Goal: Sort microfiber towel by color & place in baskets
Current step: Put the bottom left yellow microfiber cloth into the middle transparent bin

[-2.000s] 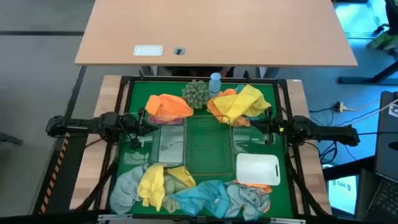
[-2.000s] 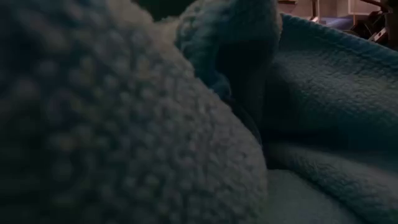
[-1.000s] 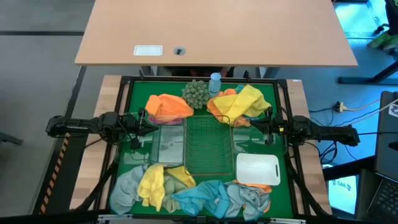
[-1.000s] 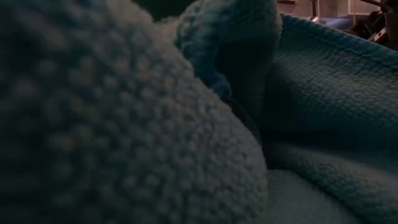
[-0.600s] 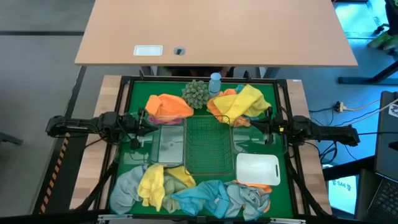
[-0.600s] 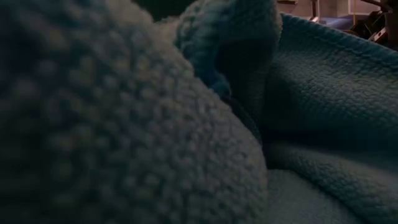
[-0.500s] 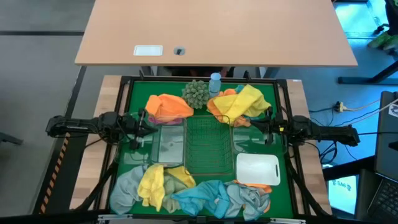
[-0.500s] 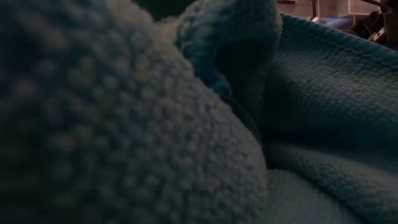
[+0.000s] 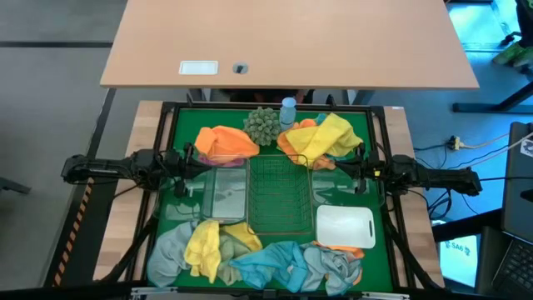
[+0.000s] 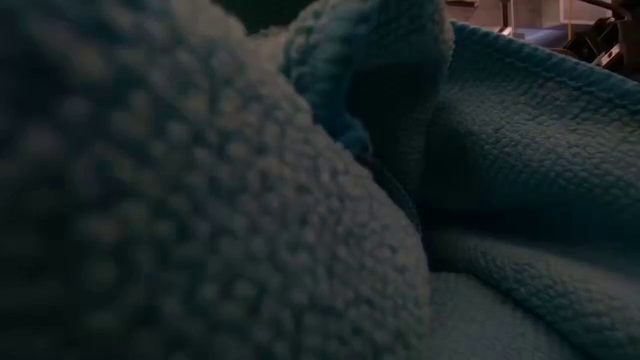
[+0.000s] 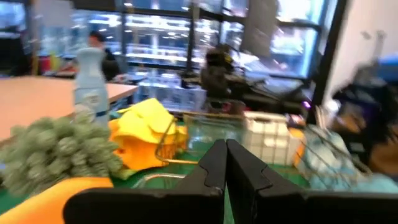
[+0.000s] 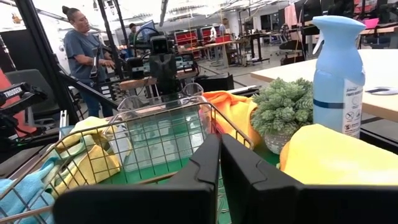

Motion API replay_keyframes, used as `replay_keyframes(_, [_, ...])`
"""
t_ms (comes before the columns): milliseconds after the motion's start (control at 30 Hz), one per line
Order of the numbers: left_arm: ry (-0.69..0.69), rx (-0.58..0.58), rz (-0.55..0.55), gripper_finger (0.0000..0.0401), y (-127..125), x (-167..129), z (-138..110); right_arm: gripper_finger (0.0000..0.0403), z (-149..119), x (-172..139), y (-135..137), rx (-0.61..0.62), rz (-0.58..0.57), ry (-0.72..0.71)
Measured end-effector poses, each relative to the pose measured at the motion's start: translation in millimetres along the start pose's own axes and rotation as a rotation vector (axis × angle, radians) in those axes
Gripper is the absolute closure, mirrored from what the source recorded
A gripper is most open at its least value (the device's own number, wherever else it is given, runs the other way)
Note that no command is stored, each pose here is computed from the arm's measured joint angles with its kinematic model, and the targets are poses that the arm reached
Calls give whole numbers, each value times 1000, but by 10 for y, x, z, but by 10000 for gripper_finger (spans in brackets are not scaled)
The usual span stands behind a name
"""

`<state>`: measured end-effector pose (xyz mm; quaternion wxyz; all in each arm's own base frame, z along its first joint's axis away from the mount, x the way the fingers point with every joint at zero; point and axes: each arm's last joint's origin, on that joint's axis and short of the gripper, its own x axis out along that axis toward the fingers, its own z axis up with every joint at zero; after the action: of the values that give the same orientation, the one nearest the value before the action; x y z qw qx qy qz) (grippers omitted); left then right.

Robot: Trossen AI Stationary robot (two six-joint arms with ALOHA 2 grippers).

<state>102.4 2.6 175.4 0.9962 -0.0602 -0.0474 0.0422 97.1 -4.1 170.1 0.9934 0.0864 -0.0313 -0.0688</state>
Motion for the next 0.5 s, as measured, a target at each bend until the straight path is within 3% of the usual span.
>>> replay_keyframes(300, [-100,-151,-27,307,-14,-5,99,386,2,0,-1,1,-4,-2])
replay_keyframes(500, [-213,-213,-182,251,-103,0,239,386,2,0,-1,52,-4,-3])
